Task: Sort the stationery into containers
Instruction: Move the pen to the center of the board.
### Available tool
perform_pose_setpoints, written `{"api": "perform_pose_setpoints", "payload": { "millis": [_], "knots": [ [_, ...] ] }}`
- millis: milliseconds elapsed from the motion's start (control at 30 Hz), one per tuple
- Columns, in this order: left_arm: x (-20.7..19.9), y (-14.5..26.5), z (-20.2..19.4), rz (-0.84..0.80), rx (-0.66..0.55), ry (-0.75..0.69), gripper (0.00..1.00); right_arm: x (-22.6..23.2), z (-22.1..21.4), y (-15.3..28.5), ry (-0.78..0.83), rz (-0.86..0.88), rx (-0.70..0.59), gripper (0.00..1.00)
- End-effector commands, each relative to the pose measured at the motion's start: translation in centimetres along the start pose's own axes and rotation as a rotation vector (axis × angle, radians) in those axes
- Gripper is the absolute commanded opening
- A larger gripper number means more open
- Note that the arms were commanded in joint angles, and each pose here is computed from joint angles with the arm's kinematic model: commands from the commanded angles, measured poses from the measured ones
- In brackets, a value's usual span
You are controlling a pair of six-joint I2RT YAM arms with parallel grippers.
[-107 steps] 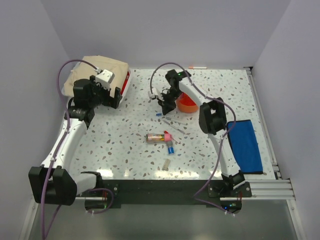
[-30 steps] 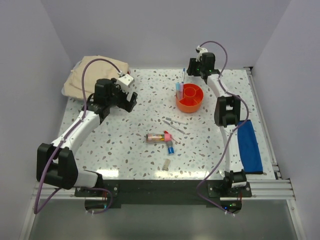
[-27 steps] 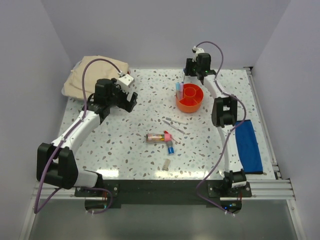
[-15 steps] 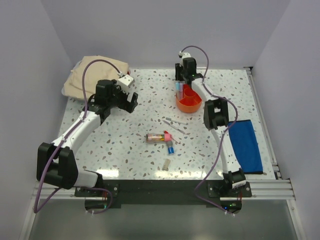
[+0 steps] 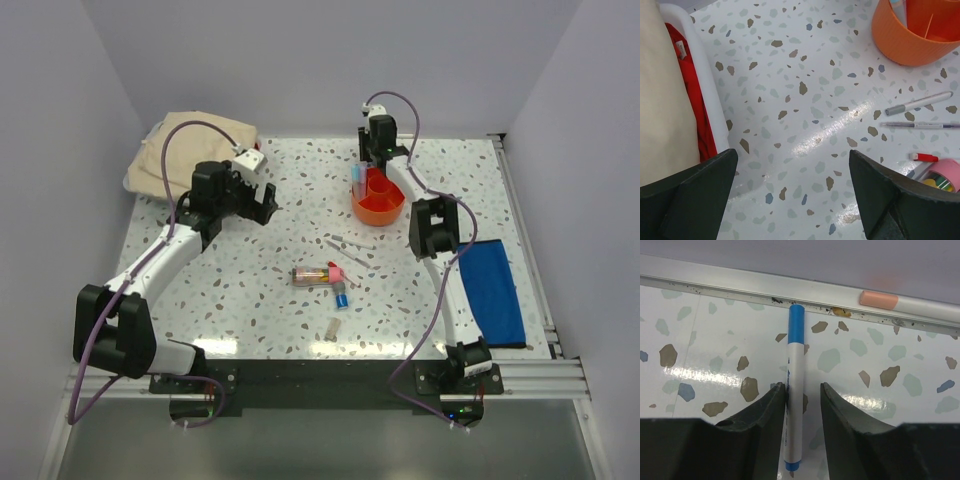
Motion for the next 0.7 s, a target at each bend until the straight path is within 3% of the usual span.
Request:
{"api": "perform_pose_setpoints", "payload": {
  "millis": [0,67,100,667],
  "knots": [
    [-0.2,0.0,1.1,-0.003,-0.061,0.014,0.98,-0.8,0.9,0.4,0.041,-0.049,-0.010,0.31],
    [-0.2,0.0,1.1,-0.003,-0.063,0.019,0.98,-1.0,0.4,0.6,0.042,-0.054,0.016,0.17],
    [-0.2,0.0,1.1,-0.003,-0.061,0.023,0.98,-1.4,0.3,0.6,0.041,-0.059,0.025,0.00],
    [0.0,-0.7,1.4,-0.001,-0.086,0.025,0.99,-7.4,2.3,4.6,0.011,-0.023,0.115,0.00]
  ]
}}
Point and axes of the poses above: each gripper's point midway between its finger pads, its own y axis back along the fingers, its own x axis along the line the jaws close on, z = x × y, the point moved 7 cm from there along y, back along the fingers, and after that the axes turned 2 degrees about -y, right-handed, at the moved point
